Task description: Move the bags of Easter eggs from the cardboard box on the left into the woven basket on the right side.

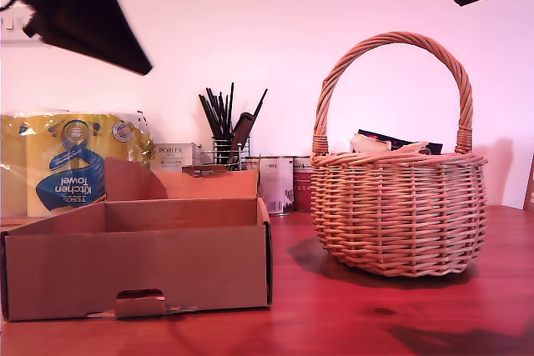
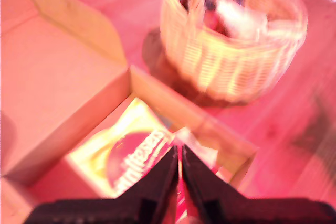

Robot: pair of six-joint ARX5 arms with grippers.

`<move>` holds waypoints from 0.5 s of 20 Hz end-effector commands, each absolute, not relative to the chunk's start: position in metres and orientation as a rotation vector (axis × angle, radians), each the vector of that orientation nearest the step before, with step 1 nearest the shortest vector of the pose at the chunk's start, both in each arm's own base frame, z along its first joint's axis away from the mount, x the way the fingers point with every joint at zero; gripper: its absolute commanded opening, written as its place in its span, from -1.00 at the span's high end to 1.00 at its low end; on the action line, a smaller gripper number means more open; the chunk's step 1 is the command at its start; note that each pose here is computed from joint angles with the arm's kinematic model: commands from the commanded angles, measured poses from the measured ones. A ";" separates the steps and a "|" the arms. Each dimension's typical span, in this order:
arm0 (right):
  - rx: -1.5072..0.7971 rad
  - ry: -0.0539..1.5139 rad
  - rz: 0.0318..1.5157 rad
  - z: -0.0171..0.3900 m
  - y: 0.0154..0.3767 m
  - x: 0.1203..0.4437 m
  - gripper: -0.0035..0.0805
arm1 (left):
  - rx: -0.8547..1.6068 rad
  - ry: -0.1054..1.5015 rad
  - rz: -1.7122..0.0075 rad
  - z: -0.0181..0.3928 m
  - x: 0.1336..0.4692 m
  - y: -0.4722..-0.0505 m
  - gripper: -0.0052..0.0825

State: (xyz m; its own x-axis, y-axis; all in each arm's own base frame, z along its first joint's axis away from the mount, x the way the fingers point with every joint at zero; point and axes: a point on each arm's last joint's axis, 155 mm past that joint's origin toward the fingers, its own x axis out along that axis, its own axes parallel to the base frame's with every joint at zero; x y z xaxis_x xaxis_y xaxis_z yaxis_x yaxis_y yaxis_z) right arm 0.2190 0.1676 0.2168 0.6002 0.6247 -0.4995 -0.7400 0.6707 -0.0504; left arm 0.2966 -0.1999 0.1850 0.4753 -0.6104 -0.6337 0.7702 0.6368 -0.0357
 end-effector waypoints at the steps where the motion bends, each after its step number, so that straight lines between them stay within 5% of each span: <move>1: -0.266 0.486 0.806 0.209 0.168 0.219 0.95 | 0.452 0.625 -0.927 0.169 0.295 -0.199 0.73; 4: -0.264 0.484 0.811 0.210 0.169 0.219 0.95 | 0.610 0.594 -0.964 0.152 0.306 -0.198 -0.39; 5: -0.264 0.484 0.811 0.210 0.169 0.219 0.95 | 0.665 0.593 -0.964 0.144 0.311 -0.196 -0.54; 10: -0.264 0.484 0.811 0.210 0.169 0.219 0.95 | 0.892 0.621 -0.905 0.108 0.339 -0.178 -0.55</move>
